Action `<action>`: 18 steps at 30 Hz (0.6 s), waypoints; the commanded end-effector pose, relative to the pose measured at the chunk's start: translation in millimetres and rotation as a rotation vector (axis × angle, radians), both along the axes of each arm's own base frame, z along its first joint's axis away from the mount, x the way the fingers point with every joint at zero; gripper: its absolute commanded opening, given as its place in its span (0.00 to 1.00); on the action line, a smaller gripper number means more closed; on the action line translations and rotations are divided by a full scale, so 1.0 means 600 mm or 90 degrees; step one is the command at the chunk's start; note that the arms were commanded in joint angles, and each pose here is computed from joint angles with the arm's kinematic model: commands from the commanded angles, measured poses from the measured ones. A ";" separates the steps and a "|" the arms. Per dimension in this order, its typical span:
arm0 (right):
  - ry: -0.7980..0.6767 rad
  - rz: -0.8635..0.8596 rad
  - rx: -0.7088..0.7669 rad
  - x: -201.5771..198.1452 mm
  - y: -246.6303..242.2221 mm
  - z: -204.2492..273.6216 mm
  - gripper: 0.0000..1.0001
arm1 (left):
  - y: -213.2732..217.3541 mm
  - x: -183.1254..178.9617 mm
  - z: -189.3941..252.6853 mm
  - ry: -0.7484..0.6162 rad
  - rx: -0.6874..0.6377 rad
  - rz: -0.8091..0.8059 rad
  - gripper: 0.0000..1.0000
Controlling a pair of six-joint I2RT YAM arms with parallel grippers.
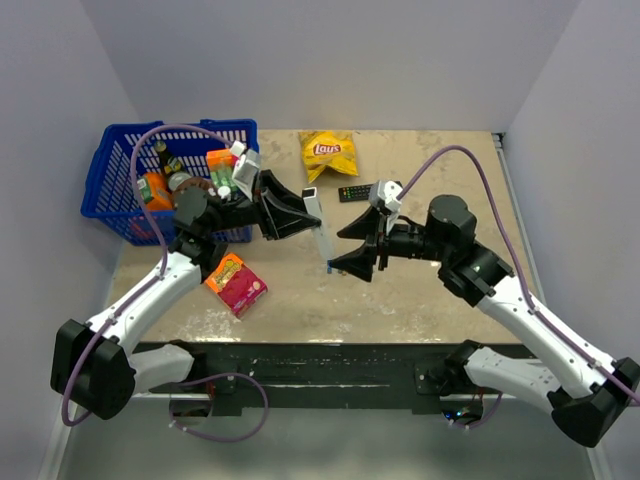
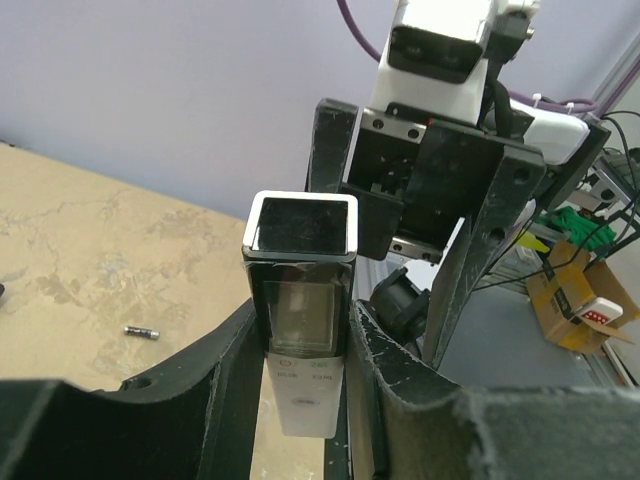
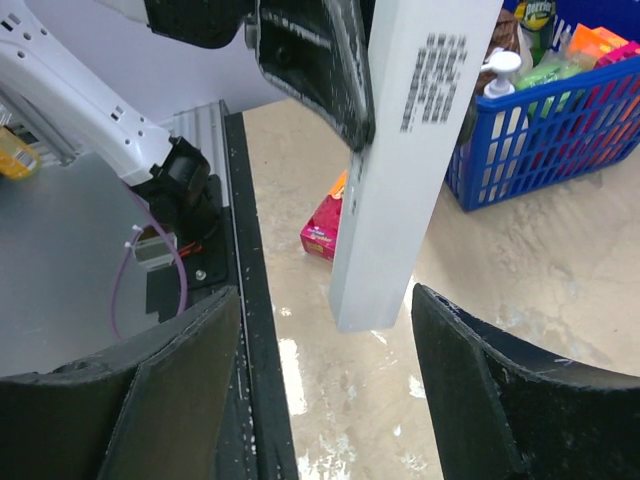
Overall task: Load the batteries into the remote control
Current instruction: Remove the battery cover from the remote control.
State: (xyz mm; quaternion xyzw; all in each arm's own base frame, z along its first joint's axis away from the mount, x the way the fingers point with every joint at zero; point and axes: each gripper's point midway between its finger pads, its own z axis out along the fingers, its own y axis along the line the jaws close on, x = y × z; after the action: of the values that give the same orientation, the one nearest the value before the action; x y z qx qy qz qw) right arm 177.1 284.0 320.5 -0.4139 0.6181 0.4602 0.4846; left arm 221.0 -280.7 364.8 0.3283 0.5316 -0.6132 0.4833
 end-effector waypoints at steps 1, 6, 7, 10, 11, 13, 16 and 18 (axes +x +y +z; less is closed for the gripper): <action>-0.042 0.001 0.012 0.013 0.006 0.043 0.70 | 0.005 -0.010 0.040 -0.072 -0.013 -0.006 0.00; -0.034 0.004 0.002 0.037 0.016 0.048 0.64 | 0.005 -0.012 0.041 -0.078 -0.013 -0.015 0.00; -0.034 0.007 0.004 0.039 0.017 0.050 0.62 | 0.004 -0.014 0.041 -0.080 -0.012 -0.018 0.00; -0.023 0.033 0.008 0.043 0.023 0.054 0.56 | 0.004 -0.017 0.039 -0.081 -0.009 -0.025 0.00; -0.019 0.038 0.008 0.046 0.022 0.053 0.55 | 0.004 -0.017 0.038 -0.081 -0.009 -0.026 0.00; -0.014 0.063 0.015 0.043 0.027 0.059 0.51 | 0.004 -0.018 0.038 -0.082 -0.008 -0.029 0.00; -0.006 0.085 0.027 0.040 0.030 0.067 0.47 | 0.004 -0.018 0.038 -0.081 -0.006 -0.030 0.00; -0.005 0.100 0.028 0.036 0.033 0.068 0.45 | 0.003 -0.016 0.038 -0.082 -0.006 -0.029 0.00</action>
State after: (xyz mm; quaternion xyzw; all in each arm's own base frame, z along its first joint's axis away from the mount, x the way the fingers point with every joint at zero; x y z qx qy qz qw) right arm 210.1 300.5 330.1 -0.4281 0.6186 0.4814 0.4498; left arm 215.5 -280.9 363.7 0.3481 0.5263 -0.6131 0.4753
